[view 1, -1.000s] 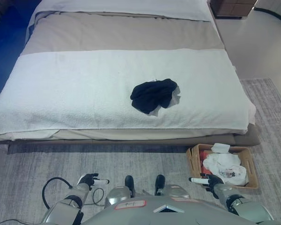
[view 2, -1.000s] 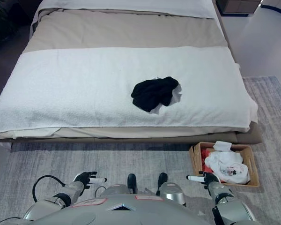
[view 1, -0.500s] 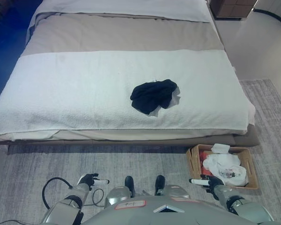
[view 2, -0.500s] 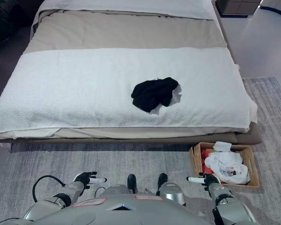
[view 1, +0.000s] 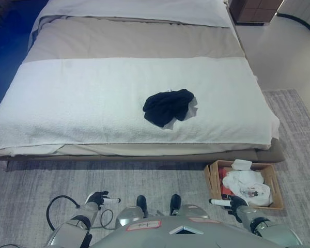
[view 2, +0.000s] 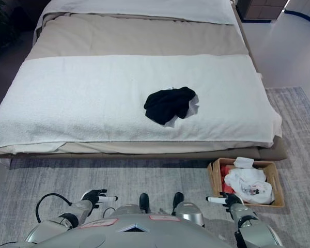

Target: Put the clothes on the bed into the basket.

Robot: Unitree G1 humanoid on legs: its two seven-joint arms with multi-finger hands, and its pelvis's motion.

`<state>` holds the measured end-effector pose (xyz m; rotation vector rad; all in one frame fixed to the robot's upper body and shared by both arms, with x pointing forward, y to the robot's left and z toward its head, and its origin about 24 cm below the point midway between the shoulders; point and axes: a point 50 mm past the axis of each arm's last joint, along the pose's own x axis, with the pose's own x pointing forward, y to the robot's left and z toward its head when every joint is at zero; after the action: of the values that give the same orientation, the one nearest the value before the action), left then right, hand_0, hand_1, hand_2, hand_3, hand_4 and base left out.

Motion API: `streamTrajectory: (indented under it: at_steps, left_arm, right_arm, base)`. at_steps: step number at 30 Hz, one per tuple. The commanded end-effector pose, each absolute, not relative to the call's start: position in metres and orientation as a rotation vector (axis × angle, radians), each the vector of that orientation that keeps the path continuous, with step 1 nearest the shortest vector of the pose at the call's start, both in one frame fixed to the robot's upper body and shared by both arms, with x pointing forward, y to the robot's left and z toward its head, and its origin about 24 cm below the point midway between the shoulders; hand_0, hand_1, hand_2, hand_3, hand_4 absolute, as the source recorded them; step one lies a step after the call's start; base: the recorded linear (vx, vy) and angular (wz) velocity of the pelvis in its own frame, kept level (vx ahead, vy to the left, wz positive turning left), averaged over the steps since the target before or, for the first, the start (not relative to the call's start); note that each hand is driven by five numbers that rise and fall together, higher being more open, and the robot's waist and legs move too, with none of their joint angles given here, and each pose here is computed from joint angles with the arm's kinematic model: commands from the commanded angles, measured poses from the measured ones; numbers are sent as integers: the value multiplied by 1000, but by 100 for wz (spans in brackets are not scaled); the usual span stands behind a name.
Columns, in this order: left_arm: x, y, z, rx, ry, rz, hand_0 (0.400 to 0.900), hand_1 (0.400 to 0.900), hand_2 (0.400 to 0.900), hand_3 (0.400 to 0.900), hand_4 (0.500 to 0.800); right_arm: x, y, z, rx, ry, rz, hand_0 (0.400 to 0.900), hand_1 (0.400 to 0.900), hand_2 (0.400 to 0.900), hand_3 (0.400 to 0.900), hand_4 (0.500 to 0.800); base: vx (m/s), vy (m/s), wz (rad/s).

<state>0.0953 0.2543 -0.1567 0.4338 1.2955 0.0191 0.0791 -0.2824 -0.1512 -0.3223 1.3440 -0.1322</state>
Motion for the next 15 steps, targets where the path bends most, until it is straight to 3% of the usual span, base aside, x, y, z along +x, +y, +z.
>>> streamTrajectory:
  at_steps: [1, 10, 15]
  left_arm:
    - [116, 271, -147, 447, 1255, 97, 900, 900, 900, 900, 800]
    - [121, 268, -146, 404, 1238, 91, 900, 900, 900, 900, 800]
    - [114, 267, -149, 415, 1256, 87, 900, 900, 900, 900, 800]
  right_arm:
    - [94, -292, -145, -388, 1306, -153, 900, 900, 900, 900, 800]
    - [99, -307, -137, -411, 1277, -193, 900, 900, 900, 900, 800]
    - [101, -309, -135, -429, 1269, -195, 900, 900, 900, 900, 800]
  base:
    - [-50, -137, 8]
    - [-16, -130, 12]
    - [120, -12, -14]
